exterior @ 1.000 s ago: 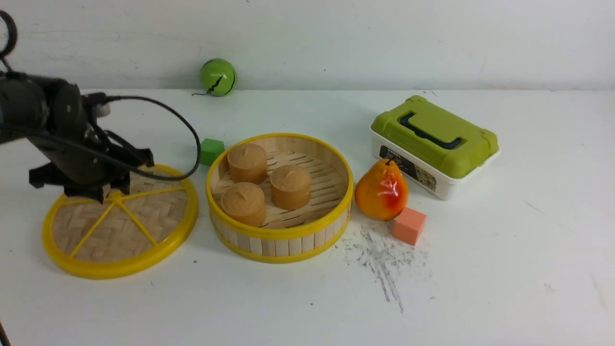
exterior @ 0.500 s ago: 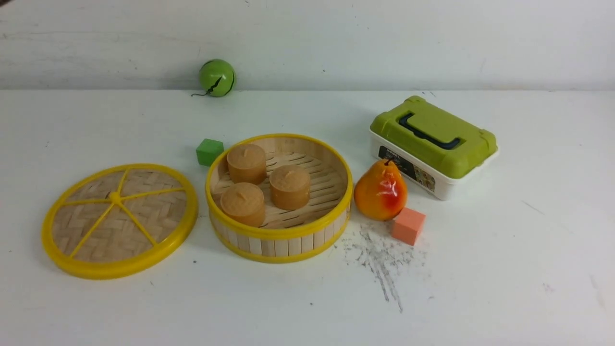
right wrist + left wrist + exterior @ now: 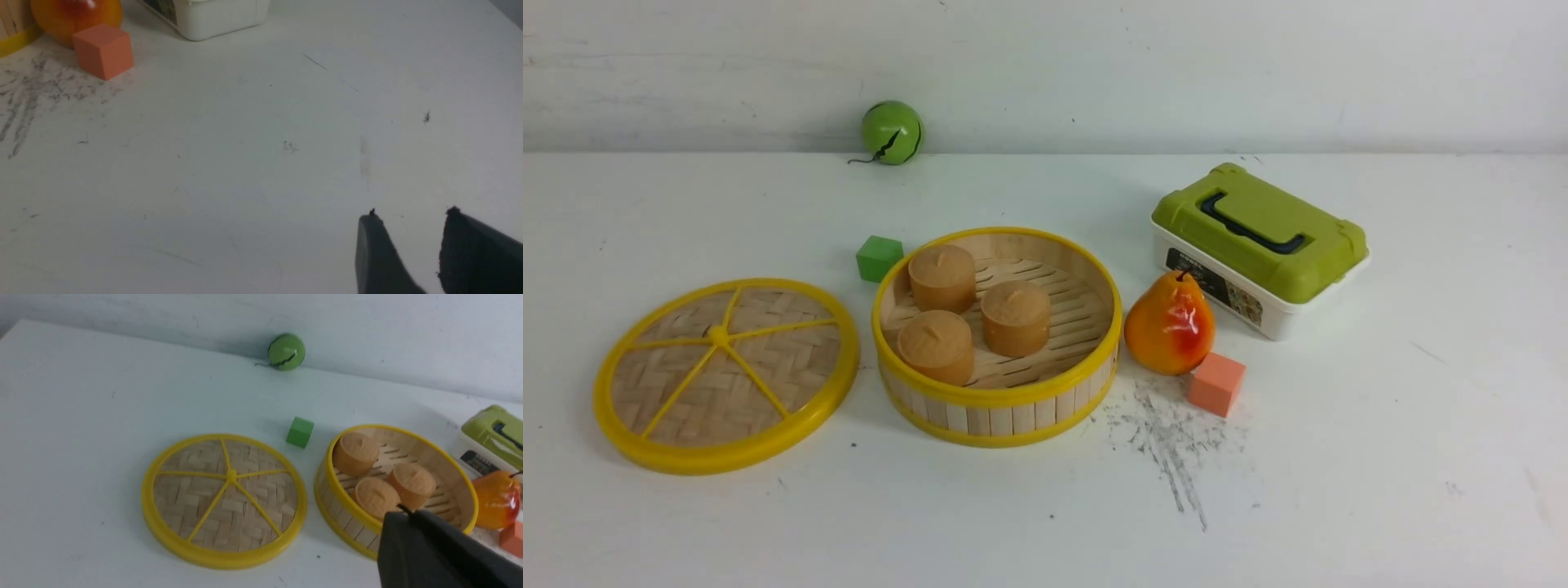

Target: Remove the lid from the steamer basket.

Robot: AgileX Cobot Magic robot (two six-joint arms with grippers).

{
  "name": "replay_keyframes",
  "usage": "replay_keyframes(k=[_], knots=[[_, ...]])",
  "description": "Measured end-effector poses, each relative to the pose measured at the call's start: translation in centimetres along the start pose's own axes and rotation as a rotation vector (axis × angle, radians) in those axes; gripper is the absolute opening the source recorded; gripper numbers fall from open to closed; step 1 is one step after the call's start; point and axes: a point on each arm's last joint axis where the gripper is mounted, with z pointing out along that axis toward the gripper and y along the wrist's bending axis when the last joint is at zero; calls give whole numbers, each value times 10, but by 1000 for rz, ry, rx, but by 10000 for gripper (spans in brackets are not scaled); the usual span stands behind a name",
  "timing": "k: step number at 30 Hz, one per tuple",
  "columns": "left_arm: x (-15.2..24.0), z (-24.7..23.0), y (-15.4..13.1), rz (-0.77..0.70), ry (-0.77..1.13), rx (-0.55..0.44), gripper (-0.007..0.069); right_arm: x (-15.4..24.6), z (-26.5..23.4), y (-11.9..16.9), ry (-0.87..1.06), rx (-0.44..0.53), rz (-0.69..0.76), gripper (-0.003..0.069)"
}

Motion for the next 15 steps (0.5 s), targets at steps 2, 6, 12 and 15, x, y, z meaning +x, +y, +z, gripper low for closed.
replay_keyframes(k=[2,6,12,15], knots=[[8,2,1,-7,19,1,-13,0,0,0,0,0,0,240],[15,6,0,-50,49,28,-13,0,0,0,0,0,0,240],[18,8,-4,-86,71,71,-13,0,0,0,0,0,0,240],[18,8,-4,-87,72,71,-13,0,0,0,0,0,0,240]])
